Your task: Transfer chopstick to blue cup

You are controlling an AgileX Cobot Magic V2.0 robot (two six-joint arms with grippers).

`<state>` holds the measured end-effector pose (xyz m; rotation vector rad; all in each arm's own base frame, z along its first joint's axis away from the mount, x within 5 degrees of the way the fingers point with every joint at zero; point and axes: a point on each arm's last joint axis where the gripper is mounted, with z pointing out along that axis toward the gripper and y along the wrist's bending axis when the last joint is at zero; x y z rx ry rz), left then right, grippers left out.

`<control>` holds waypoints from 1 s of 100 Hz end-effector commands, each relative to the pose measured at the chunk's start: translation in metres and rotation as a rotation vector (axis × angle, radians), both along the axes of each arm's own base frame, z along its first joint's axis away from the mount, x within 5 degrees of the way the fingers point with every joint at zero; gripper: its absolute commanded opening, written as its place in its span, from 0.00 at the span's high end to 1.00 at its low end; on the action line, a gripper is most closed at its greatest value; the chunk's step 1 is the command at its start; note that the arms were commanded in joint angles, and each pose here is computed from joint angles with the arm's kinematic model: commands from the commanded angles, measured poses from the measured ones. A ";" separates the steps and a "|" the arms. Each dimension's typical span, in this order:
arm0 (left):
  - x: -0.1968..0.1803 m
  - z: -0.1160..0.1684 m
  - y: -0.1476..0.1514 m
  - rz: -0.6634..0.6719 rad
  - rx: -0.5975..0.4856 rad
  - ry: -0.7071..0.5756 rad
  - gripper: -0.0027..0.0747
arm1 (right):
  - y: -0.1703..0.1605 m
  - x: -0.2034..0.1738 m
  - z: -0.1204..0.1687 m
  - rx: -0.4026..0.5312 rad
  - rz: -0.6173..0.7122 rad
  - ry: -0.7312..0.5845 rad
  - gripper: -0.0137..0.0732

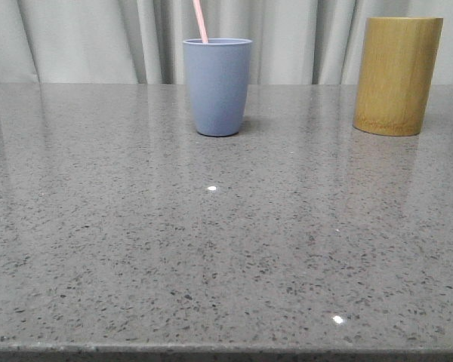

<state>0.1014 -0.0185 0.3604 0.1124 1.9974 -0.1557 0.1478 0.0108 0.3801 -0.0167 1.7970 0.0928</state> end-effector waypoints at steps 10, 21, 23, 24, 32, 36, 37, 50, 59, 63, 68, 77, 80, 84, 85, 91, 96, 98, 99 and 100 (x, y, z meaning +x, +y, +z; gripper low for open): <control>-0.010 0.010 0.003 0.017 -0.060 -0.161 0.99 | -0.003 -0.030 0.006 0.006 -0.008 -0.156 0.92; -0.019 0.004 0.005 0.019 -0.057 -0.178 0.99 | -0.004 -0.047 -0.001 0.008 -0.008 -0.190 0.92; -0.021 0.004 0.005 0.018 -0.059 -0.185 0.99 | -0.004 -0.050 -0.002 0.009 -0.008 -0.195 0.92; -0.021 0.002 0.005 0.019 -0.058 -0.183 0.99 | -0.004 -0.051 -0.003 0.009 -0.008 -0.197 0.92; -0.027 0.000 0.007 0.021 -0.053 -0.205 0.99 | -0.005 -0.061 -0.008 0.010 -0.008 -0.217 0.92; -0.030 -0.002 0.007 0.022 -0.047 -0.210 0.99 | -0.005 -0.064 -0.011 0.010 -0.008 -0.220 0.92; -0.030 -0.002 0.008 0.022 -0.047 -0.211 0.99 | -0.005 -0.066 -0.012 0.011 -0.008 -0.222 0.92; -0.037 -0.005 0.009 0.022 -0.050 -0.232 0.99 | -0.006 -0.074 -0.016 0.012 -0.009 -0.244 0.92; -0.038 -0.004 0.009 0.023 -0.048 -0.236 0.99 | -0.006 -0.077 -0.015 0.013 -0.009 -0.256 0.92; -0.038 -0.004 0.009 0.023 -0.048 -0.236 0.99 | -0.006 -0.077 -0.015 0.013 -0.009 -0.256 0.92; -0.038 -0.004 0.009 0.023 -0.048 -0.236 0.99 | -0.006 -0.077 -0.015 0.013 -0.009 -0.255 0.92; -0.038 -0.004 0.009 0.023 -0.048 -0.236 0.99 | -0.006 -0.077 -0.016 0.013 -0.009 -0.254 0.92; -0.038 -0.004 0.009 0.023 -0.048 -0.236 0.99 | -0.006 -0.077 -0.016 0.013 -0.009 -0.254 0.92; -0.038 -0.004 0.009 0.023 -0.048 -0.236 0.99 | -0.006 -0.077 -0.016 0.013 -0.009 -0.254 0.92; -0.038 -0.004 0.009 0.023 -0.048 -0.236 0.99 | -0.006 -0.077 -0.016 0.013 -0.009 -0.254 0.92; -0.038 -0.004 0.009 0.023 -0.048 -0.236 0.99 | -0.006 -0.077 -0.016 0.013 -0.009 -0.254 0.92; -0.038 -0.004 0.009 0.023 -0.048 -0.236 0.99 | -0.006 -0.077 -0.016 0.013 -0.009 -0.254 0.92; -0.038 -0.004 0.009 0.023 -0.048 -0.236 0.99 | -0.006 -0.077 -0.016 0.013 -0.009 -0.254 0.92; -0.038 -0.004 0.009 0.023 -0.048 -0.236 0.99 | -0.006 -0.077 -0.016 0.013 -0.009 -0.254 0.92; -0.038 -0.004 0.009 0.023 -0.048 -0.236 0.99 | -0.006 -0.077 -0.016 0.013 -0.009 -0.254 0.92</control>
